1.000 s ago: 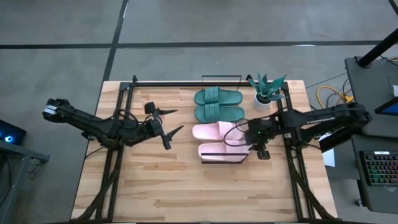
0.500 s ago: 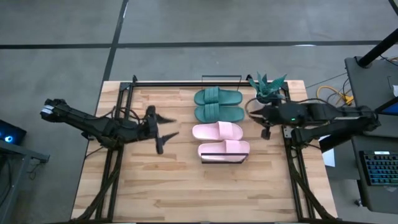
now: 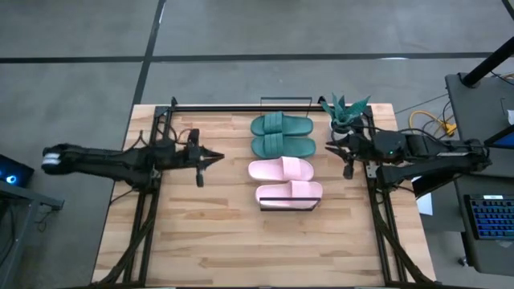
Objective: Pick and place slides into the shelf
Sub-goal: Return to Home Position
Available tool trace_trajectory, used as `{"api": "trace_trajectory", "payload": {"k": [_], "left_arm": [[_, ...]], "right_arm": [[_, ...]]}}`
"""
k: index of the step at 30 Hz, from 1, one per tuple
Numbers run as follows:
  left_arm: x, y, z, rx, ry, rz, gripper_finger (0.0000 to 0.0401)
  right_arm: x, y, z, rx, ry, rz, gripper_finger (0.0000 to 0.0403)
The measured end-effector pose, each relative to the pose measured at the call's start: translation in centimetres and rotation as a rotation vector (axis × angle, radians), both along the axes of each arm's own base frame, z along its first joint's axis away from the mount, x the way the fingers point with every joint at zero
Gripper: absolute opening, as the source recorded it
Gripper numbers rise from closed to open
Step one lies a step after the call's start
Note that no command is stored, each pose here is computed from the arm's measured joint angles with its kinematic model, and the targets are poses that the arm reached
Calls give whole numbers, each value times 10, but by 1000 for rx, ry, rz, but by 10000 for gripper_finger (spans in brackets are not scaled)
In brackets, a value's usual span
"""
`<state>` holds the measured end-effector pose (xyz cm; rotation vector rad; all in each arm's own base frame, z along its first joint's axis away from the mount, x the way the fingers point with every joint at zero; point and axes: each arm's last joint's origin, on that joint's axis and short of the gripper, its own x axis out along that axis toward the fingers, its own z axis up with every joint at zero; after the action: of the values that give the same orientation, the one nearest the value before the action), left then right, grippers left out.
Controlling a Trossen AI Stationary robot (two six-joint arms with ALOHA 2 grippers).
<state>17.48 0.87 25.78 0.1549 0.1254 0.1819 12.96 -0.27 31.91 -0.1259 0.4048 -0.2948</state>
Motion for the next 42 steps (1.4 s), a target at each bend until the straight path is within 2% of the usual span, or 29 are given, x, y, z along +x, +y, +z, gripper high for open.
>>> {"api": "trace_trajectory", "payload": {"k": [2, 5, 8, 15, 20, 26, 31, 35, 38, 42], "left_arm": [[-9, 6, -8, -47, 5, -26, 6], [-23, 5, -20, -63, -4, -37, 2], [-35, 4, -32, -155, -43, -14, 1], [-48, -8, -58, -213, -52, -28, 0], [-52, -21, -73, -133, -22, -42, 0], [-64, -27, -81, -77, -84, -64, 0], [-76, -22, -84, -81, -114, -16, 0], [-82, -21, -81, -68, -159, -20, 0], [-80, -21, -80, -52, -127, -16, 0], [-79, -21, -85, -51, -98, -11, 0]], "right_arm": [[3, 0, -2, 20, -2, -7, 54], [7, 1, -6, 34, 20, -11, 54], [8, 1, -6, 29, 23, -8, 54], [8, 1, -6, 12, 28, -1, 54], [8, 1, -6, 15, 29, -2, 54], [8, 1, -7, 3, 34, 7, 54], [2, 1, -7, -34, 30, 24, 54], [-4, 0, -21, -57, 16, 34, 54], [-5, 1, -41, -67, -60, 73, 54], [-3, 7, -71, -35, -273, 274, 50]]}}
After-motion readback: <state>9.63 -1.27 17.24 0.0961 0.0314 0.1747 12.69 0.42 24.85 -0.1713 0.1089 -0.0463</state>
